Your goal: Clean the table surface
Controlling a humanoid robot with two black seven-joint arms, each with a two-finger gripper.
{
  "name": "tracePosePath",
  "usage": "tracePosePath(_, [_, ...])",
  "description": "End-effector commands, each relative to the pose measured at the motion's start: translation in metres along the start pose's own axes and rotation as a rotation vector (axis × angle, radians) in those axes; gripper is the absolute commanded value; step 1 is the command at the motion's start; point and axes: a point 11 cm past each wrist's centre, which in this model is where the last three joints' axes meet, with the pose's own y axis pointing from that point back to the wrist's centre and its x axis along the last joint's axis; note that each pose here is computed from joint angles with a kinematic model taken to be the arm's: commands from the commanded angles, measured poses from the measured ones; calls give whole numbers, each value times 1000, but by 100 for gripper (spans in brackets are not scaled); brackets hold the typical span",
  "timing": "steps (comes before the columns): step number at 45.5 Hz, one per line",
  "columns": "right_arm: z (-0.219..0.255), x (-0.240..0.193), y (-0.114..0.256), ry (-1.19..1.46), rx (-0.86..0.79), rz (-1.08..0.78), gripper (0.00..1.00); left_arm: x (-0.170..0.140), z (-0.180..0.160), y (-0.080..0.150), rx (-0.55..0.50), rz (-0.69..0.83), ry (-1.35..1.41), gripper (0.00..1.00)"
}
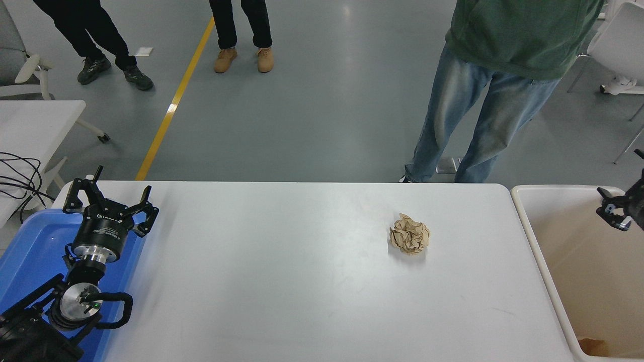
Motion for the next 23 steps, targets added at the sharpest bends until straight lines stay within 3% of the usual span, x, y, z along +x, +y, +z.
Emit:
tracePosePath(1, [38, -42, 1, -44, -9, -88, 100, 0, 0, 0, 0, 0, 0, 99])
tracePosePath(14, [75, -65, -5, -107, 4, -65, 100, 0, 0, 0, 0, 0, 0, 99])
tracePosePath(23, [71, -68, -7, -112, 14, -72, 100, 0, 0, 0, 0, 0, 0, 99])
